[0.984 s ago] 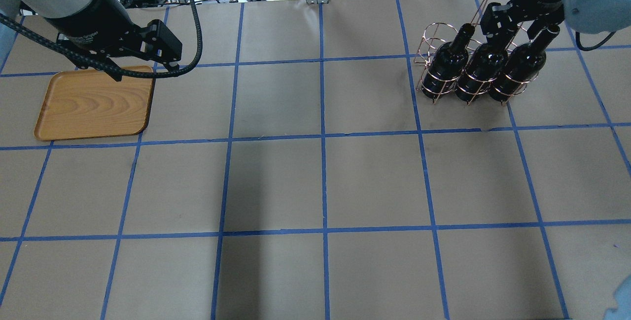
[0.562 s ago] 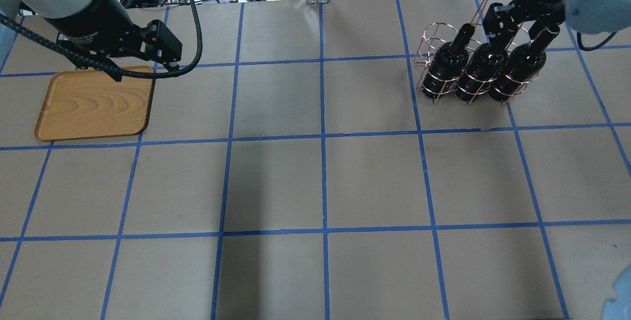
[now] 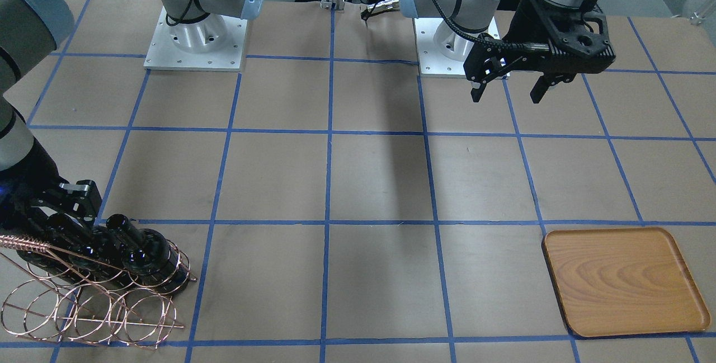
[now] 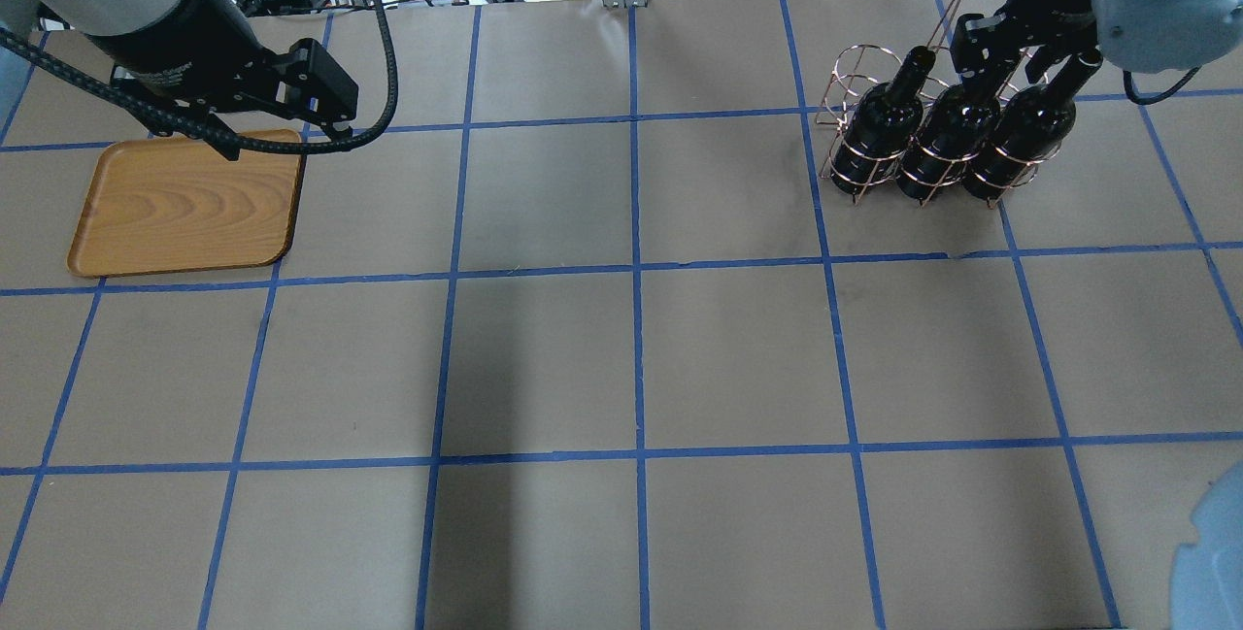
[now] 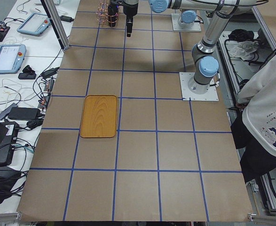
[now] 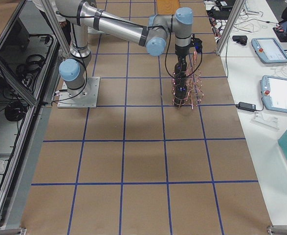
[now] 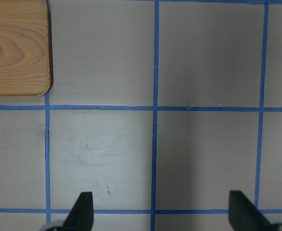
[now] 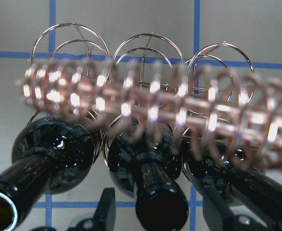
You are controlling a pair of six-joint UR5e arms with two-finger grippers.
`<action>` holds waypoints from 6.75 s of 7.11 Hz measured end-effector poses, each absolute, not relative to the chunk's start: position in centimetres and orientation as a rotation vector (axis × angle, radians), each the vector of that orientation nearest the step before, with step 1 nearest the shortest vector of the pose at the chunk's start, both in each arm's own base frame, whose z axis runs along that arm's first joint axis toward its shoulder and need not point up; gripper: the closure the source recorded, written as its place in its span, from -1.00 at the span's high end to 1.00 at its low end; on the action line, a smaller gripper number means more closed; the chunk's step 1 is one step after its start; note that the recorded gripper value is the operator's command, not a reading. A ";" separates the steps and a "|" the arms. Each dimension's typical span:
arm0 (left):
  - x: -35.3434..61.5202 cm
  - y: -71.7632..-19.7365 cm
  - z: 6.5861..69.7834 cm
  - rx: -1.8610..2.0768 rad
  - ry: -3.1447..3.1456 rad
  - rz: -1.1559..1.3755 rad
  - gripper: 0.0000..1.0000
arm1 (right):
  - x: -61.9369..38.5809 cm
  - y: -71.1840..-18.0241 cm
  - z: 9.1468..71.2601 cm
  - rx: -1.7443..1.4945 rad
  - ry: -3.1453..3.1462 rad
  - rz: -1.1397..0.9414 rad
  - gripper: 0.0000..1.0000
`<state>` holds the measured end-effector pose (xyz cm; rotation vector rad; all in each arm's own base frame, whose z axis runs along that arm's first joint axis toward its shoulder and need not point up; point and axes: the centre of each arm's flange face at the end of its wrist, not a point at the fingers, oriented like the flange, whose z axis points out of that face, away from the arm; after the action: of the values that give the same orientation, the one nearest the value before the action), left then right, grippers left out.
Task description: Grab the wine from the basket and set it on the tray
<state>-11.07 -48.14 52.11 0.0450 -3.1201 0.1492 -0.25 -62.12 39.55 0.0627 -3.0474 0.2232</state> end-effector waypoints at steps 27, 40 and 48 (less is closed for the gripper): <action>-11.1 -47.9 52.0 0.037 -3.120 0.150 1.00 | -0.3 -63.6 40.0 0.123 -3.053 0.286 -0.12; -11.1 -47.9 52.0 0.038 -3.120 0.150 1.00 | -0.4 -63.8 40.0 0.120 -3.055 0.298 -1.00; -11.1 -47.9 52.1 0.034 -3.121 0.151 1.00 | 1.3 -55.5 55.3 0.118 -3.067 0.225 -1.00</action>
<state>-11.12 -47.88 52.06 0.0337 -3.1205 0.1506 1.35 -55.52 55.31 0.1176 -3.0666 0.2253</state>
